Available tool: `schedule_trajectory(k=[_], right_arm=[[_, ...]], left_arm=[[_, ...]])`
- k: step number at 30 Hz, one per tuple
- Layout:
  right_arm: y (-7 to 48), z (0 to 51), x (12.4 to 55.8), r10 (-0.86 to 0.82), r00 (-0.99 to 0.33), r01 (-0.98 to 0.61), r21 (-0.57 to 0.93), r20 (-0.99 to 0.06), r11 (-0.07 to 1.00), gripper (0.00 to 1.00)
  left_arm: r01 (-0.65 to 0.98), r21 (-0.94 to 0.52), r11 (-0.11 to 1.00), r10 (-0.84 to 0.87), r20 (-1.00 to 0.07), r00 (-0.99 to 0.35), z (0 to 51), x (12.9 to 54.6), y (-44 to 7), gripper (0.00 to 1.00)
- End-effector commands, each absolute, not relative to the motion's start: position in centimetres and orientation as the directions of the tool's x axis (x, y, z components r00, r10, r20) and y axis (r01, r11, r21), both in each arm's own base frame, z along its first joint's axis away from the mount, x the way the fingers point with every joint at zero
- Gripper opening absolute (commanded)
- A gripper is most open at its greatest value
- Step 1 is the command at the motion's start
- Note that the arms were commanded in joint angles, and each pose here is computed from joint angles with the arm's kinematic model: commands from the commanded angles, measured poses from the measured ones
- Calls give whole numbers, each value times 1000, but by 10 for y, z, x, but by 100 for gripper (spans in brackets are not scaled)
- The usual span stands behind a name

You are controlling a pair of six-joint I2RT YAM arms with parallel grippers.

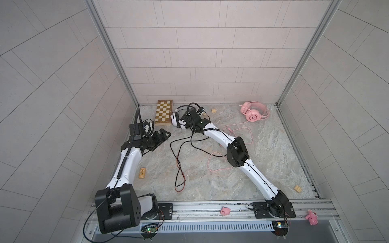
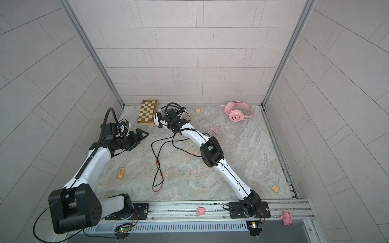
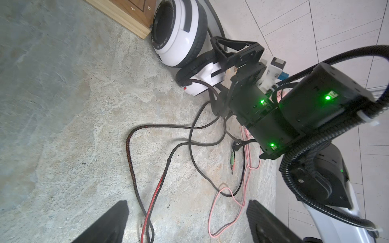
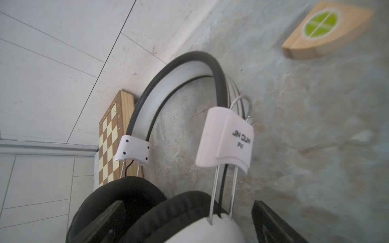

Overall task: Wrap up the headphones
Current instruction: 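Reach the right gripper to the white headphones' headband and grasp it, then lift the white headphones with the right gripper while the left gripper approaches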

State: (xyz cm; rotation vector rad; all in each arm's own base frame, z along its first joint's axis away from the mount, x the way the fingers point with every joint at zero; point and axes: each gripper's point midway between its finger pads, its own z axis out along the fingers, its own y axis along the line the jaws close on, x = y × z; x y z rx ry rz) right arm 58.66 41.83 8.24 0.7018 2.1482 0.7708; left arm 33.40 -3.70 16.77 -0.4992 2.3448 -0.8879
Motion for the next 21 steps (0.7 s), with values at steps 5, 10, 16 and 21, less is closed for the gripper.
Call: schedule_trajectory(k=[5,10,16,21], right_arm=[[411,51,553,483,-728,189,534,-487,824,86],[394,56,534,347,-786,107,440,-512,891,81],[377,47,516,242,-845,38,397,-477,917,79],[369,49,508,177,-859,-3,350,-481,937,78]], left_arm=[[-138,-697,704,-524,-380,-762,166,333,-36,94],[-136,-692,709,-523,-386,-760,168,332,-36,94],[-140,-695,705,-524,-379,-763,166,332,-36,94],[-141,-693,707,-525,-381,-761,167,332,-36,94]])
